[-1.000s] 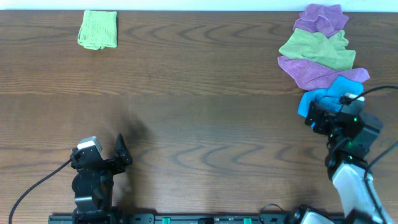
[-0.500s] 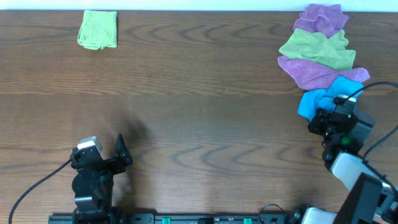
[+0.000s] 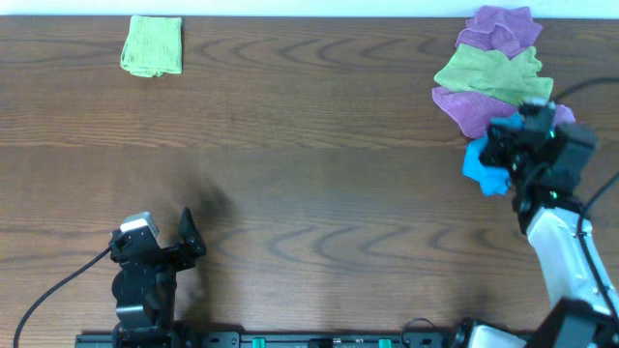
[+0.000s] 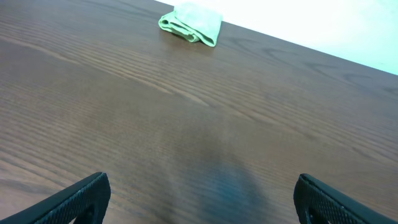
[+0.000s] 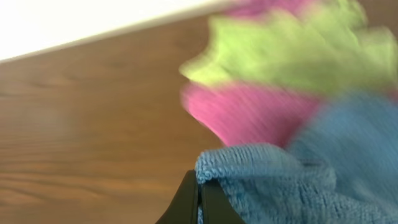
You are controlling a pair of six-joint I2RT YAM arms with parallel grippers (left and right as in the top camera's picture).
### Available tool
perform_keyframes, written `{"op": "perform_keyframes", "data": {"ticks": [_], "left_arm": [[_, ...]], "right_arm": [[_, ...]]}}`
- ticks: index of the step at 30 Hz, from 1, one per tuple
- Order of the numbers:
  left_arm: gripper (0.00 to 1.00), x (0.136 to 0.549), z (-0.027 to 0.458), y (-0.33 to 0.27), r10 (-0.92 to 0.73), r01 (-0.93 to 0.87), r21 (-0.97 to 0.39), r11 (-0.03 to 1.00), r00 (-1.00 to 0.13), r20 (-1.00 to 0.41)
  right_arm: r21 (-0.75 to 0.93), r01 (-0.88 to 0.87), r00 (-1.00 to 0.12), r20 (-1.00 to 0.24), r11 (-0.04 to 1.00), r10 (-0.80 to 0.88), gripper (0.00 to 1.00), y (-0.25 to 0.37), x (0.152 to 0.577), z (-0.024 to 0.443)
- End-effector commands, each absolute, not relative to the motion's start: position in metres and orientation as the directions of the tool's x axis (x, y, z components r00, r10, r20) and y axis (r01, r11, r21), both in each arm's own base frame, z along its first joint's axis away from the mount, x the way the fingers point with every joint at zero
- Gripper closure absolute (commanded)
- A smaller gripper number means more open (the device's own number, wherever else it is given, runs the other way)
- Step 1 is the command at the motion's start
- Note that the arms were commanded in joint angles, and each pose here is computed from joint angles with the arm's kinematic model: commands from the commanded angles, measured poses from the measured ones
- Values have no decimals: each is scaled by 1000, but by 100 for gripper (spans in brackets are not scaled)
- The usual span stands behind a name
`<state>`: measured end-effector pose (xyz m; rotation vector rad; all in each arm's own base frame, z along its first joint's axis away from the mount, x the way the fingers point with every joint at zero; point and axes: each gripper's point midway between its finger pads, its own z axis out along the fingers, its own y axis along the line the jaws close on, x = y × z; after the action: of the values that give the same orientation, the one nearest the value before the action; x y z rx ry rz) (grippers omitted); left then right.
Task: Fold the cloth
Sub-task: 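Pull the blue cloth left off the pile with the right gripper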
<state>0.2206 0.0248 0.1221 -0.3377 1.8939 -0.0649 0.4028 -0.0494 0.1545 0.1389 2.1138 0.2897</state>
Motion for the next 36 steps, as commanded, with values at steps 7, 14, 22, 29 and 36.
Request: {"op": "perform_keyframes", "data": {"ticks": [7,14,22,29,36], "left_arm": [[5,220,113,26,-247,-205,-187,961,-325,-913],[5,220,113,26,-247,-204,-187,961,-325,-913],[5,220,113,26,-247,-204,-187,961,-325,-913],[5,220,113,26,-247,-205,-187,961,-325,-913],[4,220,113,26,-247,-204,-187,961,-325,-913]], "right_arm": [[159,-468,-365,-931,869,-26,99,112,419,293],[110,-693,-250,-964,712,-95,99,225,377,348],[89,-422,-597,-776,902,-203,1,155,373,258],[127,-432,-680,-697,893,-230,1,154,354,236],[248,-539,-747,-582,805,-321,9,185,317,194]]}}
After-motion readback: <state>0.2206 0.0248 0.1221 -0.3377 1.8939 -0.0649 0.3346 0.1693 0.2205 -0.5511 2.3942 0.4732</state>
